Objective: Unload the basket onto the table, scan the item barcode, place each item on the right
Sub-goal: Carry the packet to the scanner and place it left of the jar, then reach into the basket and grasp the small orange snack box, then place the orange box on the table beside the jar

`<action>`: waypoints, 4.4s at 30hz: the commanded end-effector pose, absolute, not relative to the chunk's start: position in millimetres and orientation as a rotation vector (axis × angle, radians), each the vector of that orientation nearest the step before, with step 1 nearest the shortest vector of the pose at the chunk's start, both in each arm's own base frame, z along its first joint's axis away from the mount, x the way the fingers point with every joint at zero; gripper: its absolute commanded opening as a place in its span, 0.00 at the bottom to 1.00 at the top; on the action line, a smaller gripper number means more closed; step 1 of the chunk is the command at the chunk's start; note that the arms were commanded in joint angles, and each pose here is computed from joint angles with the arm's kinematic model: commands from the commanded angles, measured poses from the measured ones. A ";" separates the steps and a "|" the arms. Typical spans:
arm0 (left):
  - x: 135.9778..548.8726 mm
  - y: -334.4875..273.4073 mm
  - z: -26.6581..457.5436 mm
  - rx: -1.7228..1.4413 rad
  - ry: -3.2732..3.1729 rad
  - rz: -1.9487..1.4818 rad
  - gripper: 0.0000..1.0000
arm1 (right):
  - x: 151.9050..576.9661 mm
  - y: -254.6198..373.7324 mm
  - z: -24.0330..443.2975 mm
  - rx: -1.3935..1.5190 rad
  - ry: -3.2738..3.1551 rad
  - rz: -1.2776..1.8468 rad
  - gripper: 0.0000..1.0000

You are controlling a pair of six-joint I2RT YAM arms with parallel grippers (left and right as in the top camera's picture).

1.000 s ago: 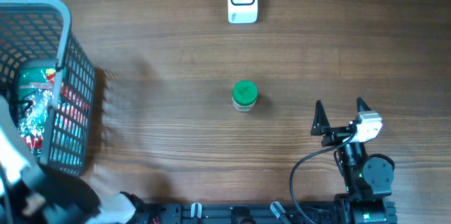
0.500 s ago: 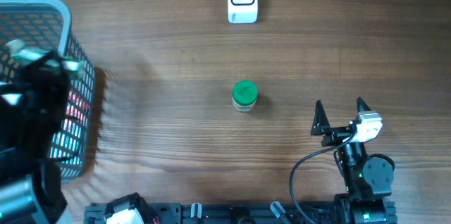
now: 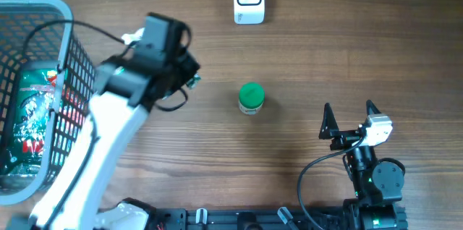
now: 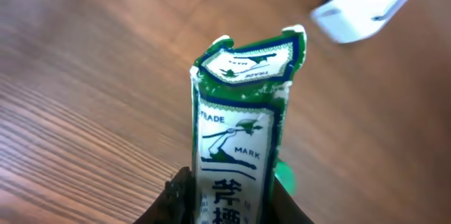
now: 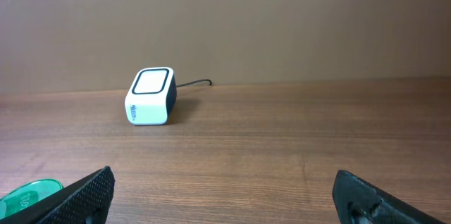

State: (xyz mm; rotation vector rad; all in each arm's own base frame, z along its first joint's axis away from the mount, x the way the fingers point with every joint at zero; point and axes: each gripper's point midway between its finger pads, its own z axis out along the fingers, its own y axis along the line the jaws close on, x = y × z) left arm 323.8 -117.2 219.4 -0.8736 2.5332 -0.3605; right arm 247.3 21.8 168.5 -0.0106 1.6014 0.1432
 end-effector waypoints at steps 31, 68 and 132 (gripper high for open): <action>331.1 -197.3 38.6 -0.988 2.738 0.074 0.32 | 247.2 21.4 170.5 -0.012 1.595 0.135 0.99; 244.7 216.3 138.5 -2.445 1.874 -0.070 0.88 | 247.2 21.4 170.5 -0.012 1.595 0.135 1.00; 290.1 -184.2 65.0 -1.357 2.518 -0.215 0.04 | 247.2 21.4 170.5 -0.012 1.595 0.135 1.00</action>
